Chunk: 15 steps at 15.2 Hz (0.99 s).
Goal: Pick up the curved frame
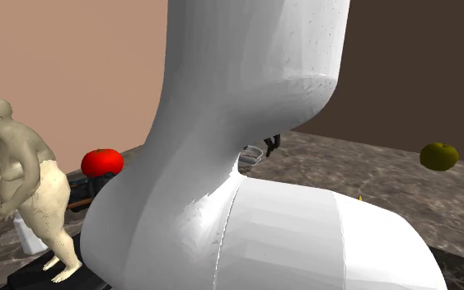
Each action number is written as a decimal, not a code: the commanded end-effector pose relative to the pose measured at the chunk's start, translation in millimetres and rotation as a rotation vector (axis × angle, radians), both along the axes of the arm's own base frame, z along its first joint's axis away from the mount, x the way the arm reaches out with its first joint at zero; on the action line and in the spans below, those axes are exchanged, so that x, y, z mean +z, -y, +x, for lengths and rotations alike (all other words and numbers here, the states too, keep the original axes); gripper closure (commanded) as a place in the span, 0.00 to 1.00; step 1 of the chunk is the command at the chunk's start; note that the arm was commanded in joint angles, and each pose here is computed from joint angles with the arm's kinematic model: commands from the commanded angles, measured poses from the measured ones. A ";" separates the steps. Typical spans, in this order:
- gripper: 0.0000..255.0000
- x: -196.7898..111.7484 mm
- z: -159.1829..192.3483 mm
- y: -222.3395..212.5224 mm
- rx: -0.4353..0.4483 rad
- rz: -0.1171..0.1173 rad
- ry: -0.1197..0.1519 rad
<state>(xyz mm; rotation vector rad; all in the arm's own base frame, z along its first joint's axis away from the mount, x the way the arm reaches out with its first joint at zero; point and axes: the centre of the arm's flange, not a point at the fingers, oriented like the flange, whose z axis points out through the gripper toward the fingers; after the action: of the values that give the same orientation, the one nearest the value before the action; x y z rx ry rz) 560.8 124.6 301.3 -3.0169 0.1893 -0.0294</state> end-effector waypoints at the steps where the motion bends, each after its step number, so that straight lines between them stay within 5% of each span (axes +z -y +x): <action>1: 0.00 -10.7 4.3 -0.8 -0.004 0.003 0.002; 9: 0.00 -45.4 4.3 -0.8 -0.004 0.003 0.002; 10: 1.00 -45.4 4.3 -0.8 -0.004 0.003 0.002; 15: 1.00 -42.9 4.1 0.9 -0.004 0.003 0.002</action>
<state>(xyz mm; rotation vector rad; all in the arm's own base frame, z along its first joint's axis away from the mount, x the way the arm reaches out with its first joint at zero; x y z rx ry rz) 566.4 119.5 260.7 -3.0141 0.2041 -0.0404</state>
